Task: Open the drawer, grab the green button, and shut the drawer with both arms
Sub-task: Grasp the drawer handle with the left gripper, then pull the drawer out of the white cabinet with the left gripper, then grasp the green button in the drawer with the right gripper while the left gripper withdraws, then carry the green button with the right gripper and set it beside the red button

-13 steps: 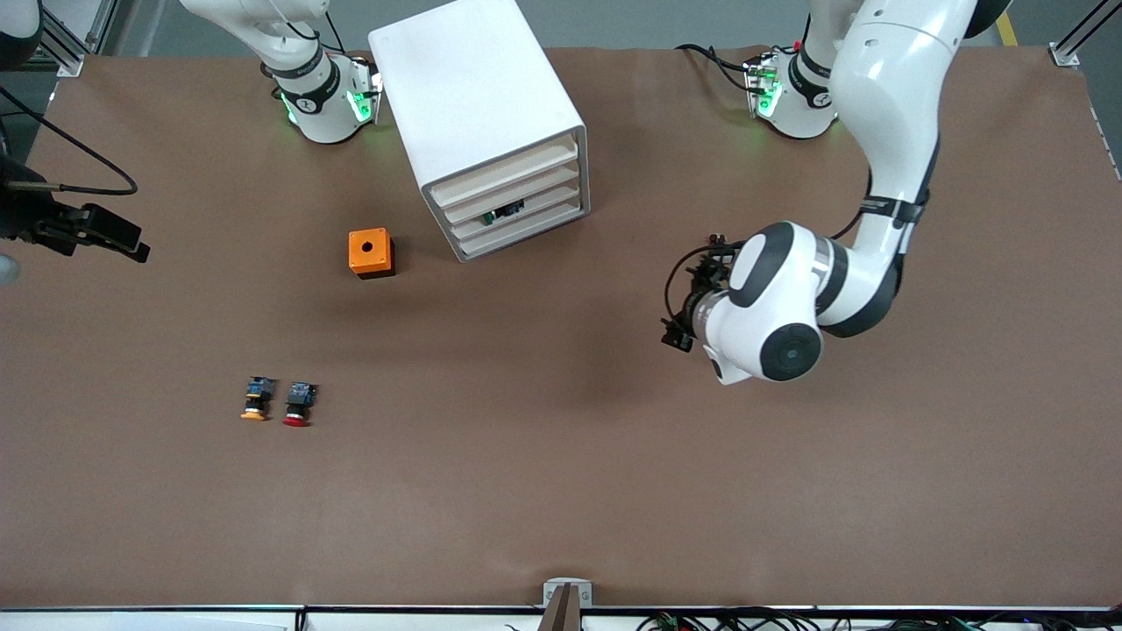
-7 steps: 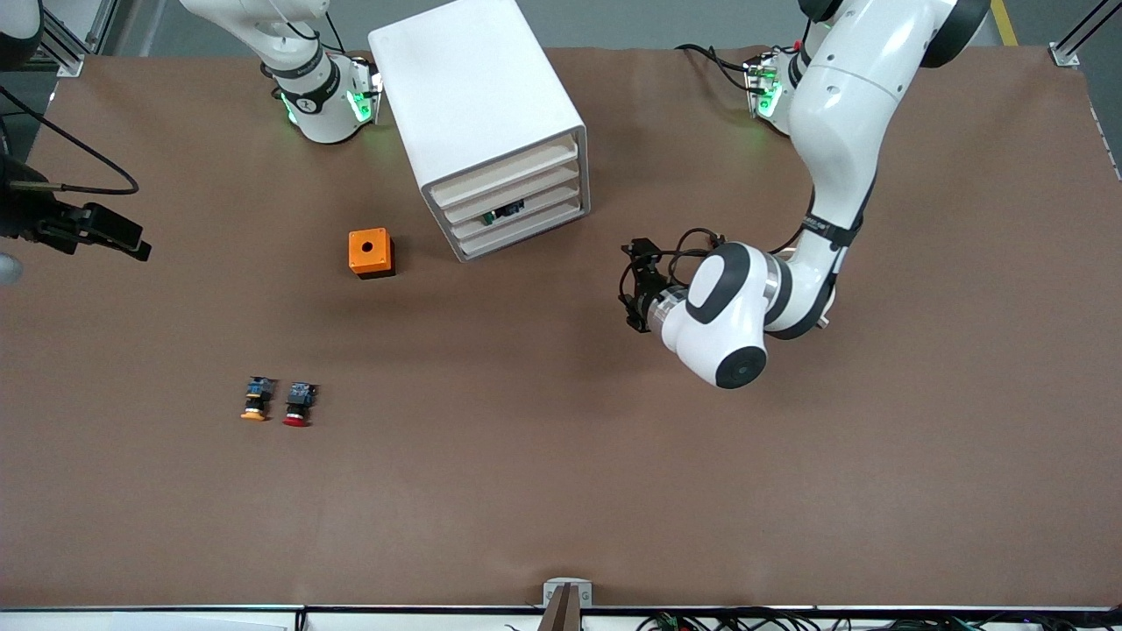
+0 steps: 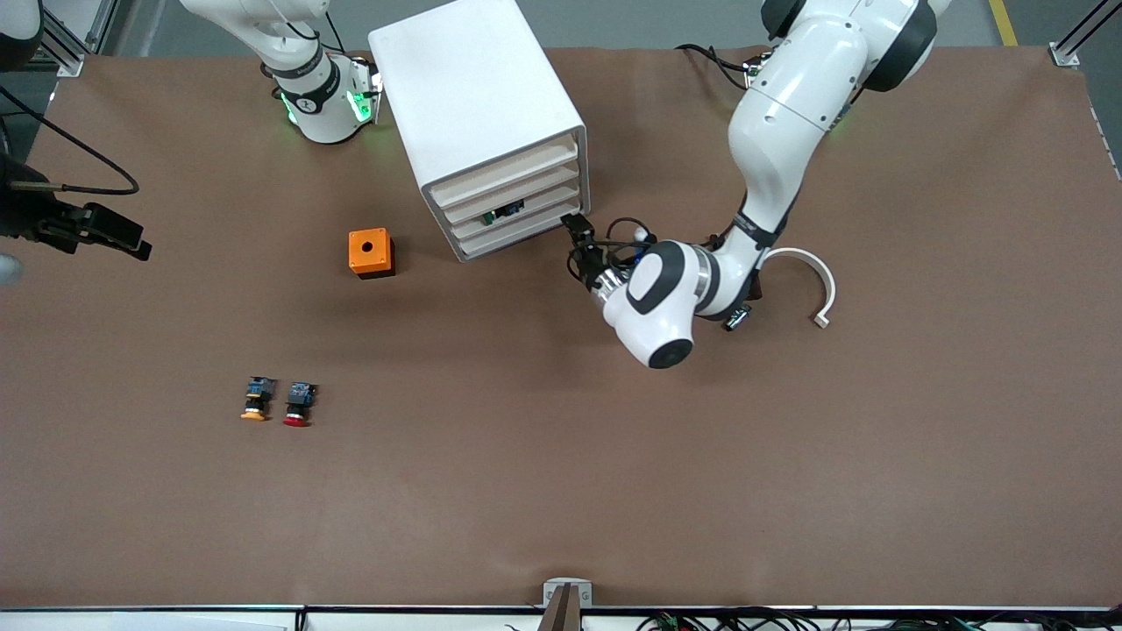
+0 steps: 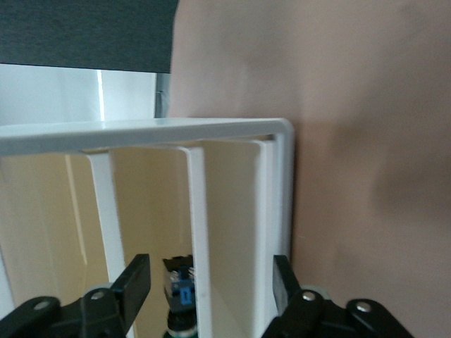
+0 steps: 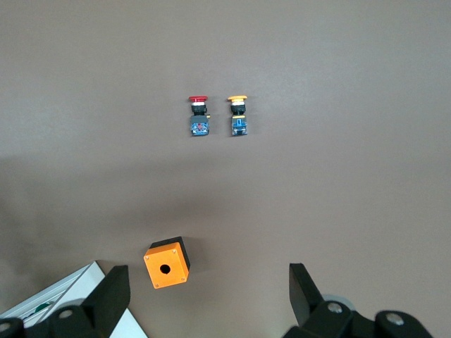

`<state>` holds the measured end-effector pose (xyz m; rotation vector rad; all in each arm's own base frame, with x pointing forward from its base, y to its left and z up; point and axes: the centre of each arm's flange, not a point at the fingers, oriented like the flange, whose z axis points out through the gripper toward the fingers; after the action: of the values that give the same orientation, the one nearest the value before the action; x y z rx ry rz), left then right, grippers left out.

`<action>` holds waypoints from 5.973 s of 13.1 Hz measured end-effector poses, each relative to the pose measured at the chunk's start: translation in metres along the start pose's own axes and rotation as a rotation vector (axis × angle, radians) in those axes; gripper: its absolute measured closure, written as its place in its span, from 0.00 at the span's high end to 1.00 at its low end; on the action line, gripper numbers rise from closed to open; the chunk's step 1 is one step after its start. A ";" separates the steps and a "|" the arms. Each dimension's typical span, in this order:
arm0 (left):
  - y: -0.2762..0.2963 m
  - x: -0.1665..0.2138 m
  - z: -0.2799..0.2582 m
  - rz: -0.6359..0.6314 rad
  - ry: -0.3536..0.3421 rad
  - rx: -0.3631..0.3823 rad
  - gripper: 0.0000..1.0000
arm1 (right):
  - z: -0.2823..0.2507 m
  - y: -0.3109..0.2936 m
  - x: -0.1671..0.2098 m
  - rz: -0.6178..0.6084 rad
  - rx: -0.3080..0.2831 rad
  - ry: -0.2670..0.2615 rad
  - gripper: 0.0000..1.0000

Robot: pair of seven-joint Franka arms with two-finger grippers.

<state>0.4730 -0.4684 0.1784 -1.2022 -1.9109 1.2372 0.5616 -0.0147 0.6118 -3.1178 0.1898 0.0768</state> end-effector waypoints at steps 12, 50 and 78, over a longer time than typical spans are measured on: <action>0.006 -0.010 0.082 -0.048 0.055 0.135 0.42 | 0.001 0.000 -0.001 0.003 -0.001 -0.013 1.00; -0.038 0.169 -0.355 0.495 0.199 -0.679 1.00 | 0.335 -0.455 -0.126 0.844 0.087 -0.063 0.98; -0.147 0.240 -0.441 1.205 0.754 -0.809 1.00 | 0.312 -0.154 0.103 0.164 0.026 0.015 0.42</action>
<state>0.6696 -0.0989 0.4924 -2.9324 -0.9879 0.1796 0.6680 0.1321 0.2970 -3.0709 0.4430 0.0524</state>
